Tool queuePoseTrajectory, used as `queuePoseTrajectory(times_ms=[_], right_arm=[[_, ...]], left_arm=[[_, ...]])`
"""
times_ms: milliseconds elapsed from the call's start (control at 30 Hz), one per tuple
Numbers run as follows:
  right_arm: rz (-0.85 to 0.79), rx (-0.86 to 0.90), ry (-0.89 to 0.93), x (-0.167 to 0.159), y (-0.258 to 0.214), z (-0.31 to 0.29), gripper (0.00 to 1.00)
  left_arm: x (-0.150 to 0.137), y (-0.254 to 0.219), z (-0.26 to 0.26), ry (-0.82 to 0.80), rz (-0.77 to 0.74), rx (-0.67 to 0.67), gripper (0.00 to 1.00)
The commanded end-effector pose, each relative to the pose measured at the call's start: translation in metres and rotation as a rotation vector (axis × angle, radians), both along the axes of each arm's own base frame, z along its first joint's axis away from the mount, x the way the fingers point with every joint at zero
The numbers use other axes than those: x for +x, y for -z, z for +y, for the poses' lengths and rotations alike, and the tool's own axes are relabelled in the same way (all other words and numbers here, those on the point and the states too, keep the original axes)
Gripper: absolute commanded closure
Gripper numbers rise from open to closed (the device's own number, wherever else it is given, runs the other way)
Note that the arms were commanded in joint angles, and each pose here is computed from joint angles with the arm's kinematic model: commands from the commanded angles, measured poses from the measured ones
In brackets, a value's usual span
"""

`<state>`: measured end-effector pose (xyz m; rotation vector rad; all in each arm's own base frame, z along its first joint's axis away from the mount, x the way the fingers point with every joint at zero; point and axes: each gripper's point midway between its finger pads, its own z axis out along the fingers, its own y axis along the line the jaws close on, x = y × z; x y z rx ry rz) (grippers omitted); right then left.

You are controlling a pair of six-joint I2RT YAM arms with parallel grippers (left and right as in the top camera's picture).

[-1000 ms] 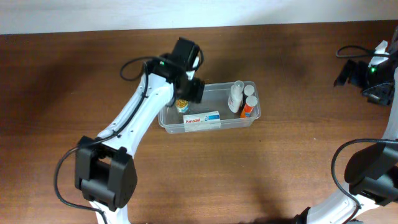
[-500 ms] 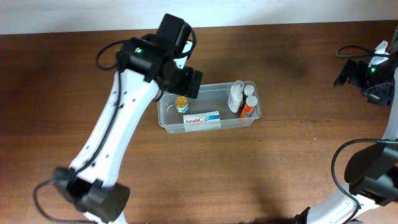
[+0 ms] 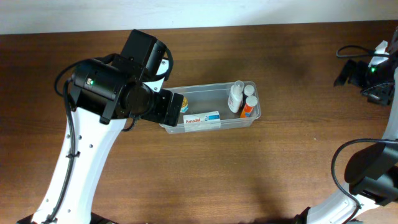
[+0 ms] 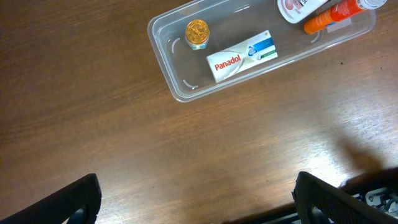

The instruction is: Pack container

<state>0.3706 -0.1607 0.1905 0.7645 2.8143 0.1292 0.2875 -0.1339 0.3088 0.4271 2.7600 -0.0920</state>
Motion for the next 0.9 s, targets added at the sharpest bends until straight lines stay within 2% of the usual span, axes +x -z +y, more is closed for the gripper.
queuePoseTrajectory(times_ms=[0,100,433,667,867], right_arm=[[-0.018,-0.002,0.006,0.000,-0.007,0.001,0.01],[-0.018,-0.002,0.006,0.000,-0.007,0.001,0.02],[-0.018,-0.002,0.006,0.000,-0.007,0.001,0.02],[-0.018,-0.002,0.006,0.000,-0.007,0.001,0.02],[-0.018,-0.002,0.006,0.000,-0.007,0.001,0.02]], left_arm=[[-0.001,-0.006,0.001,-0.014,-0.014,-0.011,0.01],[-0.005,-0.004,-0.005,0.001,0.009,-0.044,0.01],[-0.011,0.020,-0.002,-0.001,0.077,-0.010,0.01],[-0.005,0.027,0.000,0.034,-0.167,-0.081,0.01],[-0.038,0.073,0.021,0.022,-0.322,-0.149,0.01]])
